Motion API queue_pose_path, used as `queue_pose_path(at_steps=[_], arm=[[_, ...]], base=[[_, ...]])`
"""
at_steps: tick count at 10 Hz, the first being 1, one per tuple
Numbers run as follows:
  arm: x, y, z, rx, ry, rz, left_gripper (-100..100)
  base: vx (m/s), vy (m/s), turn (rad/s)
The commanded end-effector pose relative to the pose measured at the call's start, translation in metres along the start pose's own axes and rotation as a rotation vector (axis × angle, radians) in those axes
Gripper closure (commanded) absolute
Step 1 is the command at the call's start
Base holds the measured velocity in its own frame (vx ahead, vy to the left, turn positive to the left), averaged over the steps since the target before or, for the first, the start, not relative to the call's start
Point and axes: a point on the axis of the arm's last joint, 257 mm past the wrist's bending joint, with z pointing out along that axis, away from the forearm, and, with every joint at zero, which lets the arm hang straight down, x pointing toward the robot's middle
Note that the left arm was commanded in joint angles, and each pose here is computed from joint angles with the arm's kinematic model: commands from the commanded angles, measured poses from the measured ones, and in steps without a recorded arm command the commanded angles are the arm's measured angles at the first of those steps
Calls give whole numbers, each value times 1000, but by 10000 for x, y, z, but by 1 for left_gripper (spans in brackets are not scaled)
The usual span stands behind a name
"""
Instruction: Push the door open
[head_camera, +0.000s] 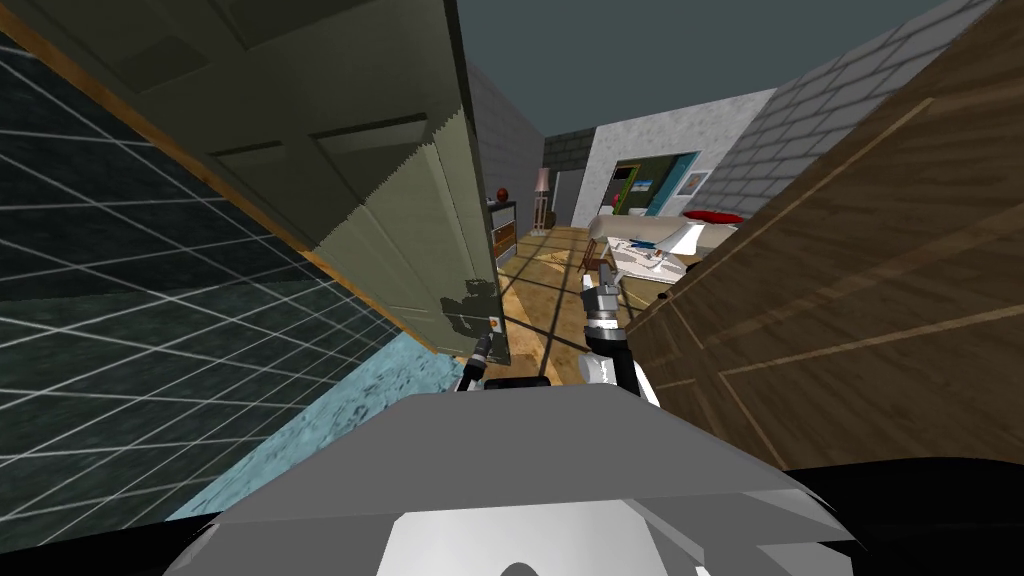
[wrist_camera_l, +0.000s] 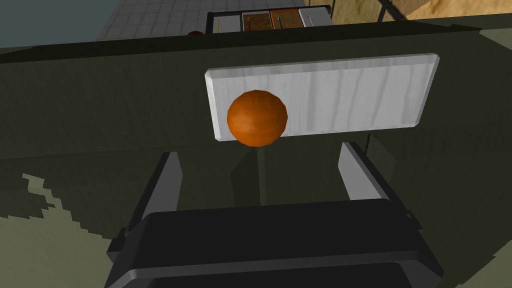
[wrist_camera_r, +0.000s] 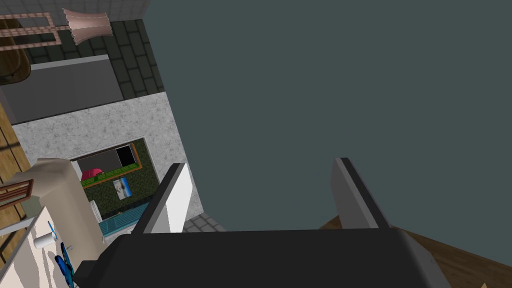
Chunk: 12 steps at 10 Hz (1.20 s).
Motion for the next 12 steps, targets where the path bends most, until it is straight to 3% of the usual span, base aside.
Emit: queue_pose_path(at_steps=[1,3,4,9,12], arm=[[4,-6,10,4,-5,-3,-100],[12,-9,13,5,-6,-4,-100],[12,-9,13,5,-6,-4,100],[12,-9,13,5,-6,-4,100],[-146,23,4,-5,-34,5,100]], base=[[223,-80,-28],[143,-45,-3],[-17,1,-9],[-13,4,-3],[157,-56,35]])
